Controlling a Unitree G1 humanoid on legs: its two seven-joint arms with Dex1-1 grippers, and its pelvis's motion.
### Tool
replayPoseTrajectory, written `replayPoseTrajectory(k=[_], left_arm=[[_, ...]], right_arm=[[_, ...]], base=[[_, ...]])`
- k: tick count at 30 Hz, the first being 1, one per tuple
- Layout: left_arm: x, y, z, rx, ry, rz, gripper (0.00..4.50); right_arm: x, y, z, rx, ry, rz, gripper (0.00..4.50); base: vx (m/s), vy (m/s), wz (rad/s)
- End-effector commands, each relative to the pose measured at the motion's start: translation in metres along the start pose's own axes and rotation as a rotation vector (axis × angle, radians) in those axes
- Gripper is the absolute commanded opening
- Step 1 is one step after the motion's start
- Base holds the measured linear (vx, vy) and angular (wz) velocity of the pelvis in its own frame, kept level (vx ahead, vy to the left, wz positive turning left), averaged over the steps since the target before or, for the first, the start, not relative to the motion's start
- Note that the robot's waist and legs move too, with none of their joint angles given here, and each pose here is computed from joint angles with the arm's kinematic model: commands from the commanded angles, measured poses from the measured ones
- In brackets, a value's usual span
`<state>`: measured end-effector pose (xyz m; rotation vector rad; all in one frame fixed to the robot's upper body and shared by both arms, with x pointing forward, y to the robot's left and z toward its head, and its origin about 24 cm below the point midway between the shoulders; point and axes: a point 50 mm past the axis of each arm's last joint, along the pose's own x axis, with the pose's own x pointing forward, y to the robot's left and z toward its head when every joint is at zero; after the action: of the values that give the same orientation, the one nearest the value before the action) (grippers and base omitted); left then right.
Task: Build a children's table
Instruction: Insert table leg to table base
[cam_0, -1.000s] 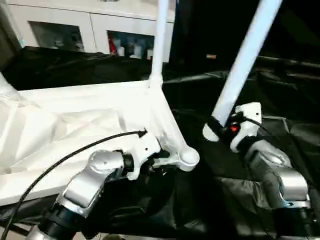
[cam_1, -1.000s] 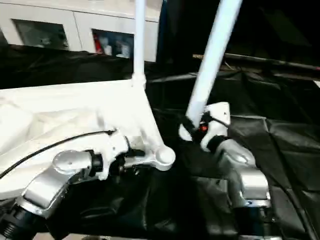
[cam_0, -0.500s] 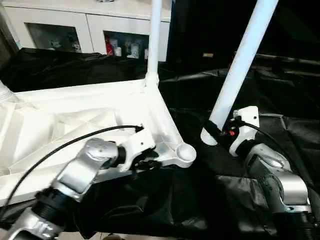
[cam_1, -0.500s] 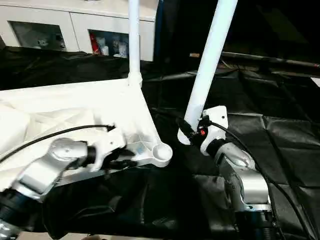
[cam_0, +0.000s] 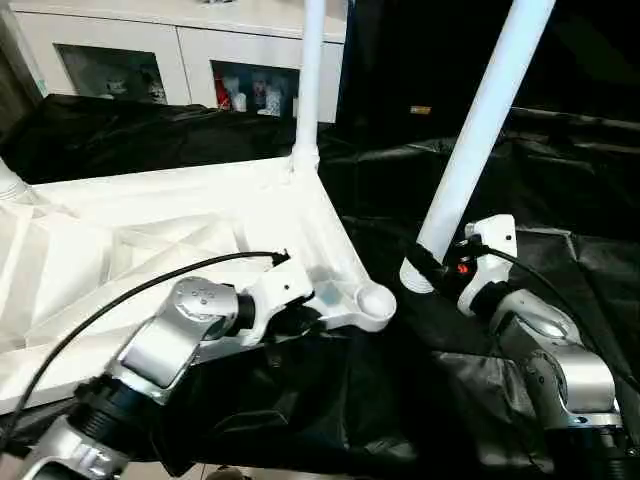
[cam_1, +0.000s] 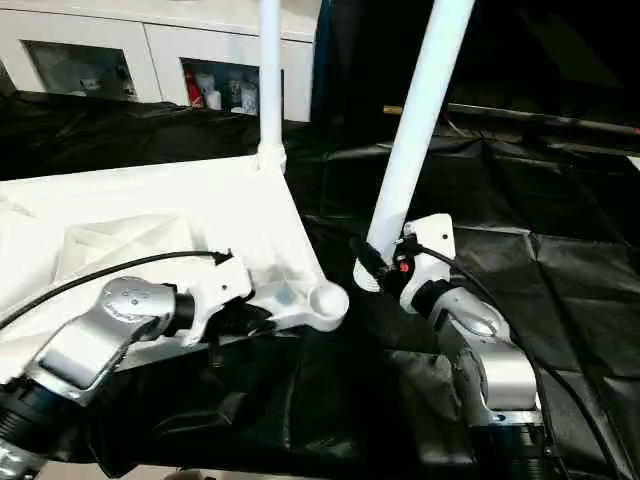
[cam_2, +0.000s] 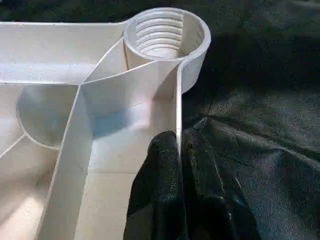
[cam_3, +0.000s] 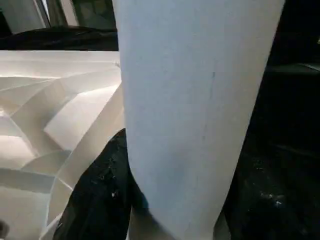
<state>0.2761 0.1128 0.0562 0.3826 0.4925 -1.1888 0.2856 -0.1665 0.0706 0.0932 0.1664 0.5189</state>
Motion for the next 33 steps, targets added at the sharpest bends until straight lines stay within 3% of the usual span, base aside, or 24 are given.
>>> replayPoseTrajectory(k=[1, 7, 11, 16, 21, 24, 25, 27, 31, 33], left_arm=[[0.000, 0.004, 0.003, -0.024, -0.047, 0.039, 0.04], [0.011, 0.019, 0.011, -0.088, -0.203, 0.184, 0.04], [0.017, 0.028, 0.010, -0.099, -0.213, 0.235, 0.04], [0.019, 0.034, 0.008, -0.041, -0.154, 0.173, 0.04], [0.011, 0.045, 0.000, 0.094, 0.020, 0.085, 0.04], [0.008, 0.049, -0.001, 0.127, 0.054, 0.088, 0.04], [0.007, 0.052, 0.005, 0.102, 0.032, 0.093, 0.34], [0.005, 0.053, 0.027, -0.010, -0.066, 0.058, 0.34], [0.007, 0.057, 0.045, -0.016, -0.051, 0.084, 0.76], [0.008, 0.058, 0.045, -0.017, -0.048, 0.095, 0.85]], right_arm=[[-0.002, 0.000, 0.008, -0.024, -0.034, 0.006, 1.93], [-0.001, 0.002, 0.006, -0.020, -0.030, 0.014, 1.93], [0.000, 0.004, 0.005, -0.018, -0.025, 0.028, 1.93], [0.003, 0.006, 0.006, -0.020, -0.022, 0.045, 1.93], [0.010, 0.008, 0.013, -0.028, -0.032, 0.083, 1.93], [0.012, 0.007, 0.016, -0.036, -0.038, 0.092, 1.93], [0.013, 0.006, 0.018, -0.036, -0.042, 0.095, 1.93], [0.015, 0.004, 0.020, -0.039, -0.047, 0.097, 1.93], [0.018, 0.001, 0.023, -0.050, -0.049, 0.103, 1.93], [0.018, 0.001, 0.023, -0.051, -0.049, 0.103, 1.93]], base=[[0.000, 0.000, 0.00], [0.000, 0.000, 0.00], [0.000, 0.000, 0.00], [0.000, 0.000, 0.00], [0.000, 0.000, 0.00], [0.000, 0.000, 0.00], [0.000, 0.000, 0.00], [0.000, 0.000, 0.00], [0.000, 0.000, 0.00], [0.000, 0.000, 0.00]])
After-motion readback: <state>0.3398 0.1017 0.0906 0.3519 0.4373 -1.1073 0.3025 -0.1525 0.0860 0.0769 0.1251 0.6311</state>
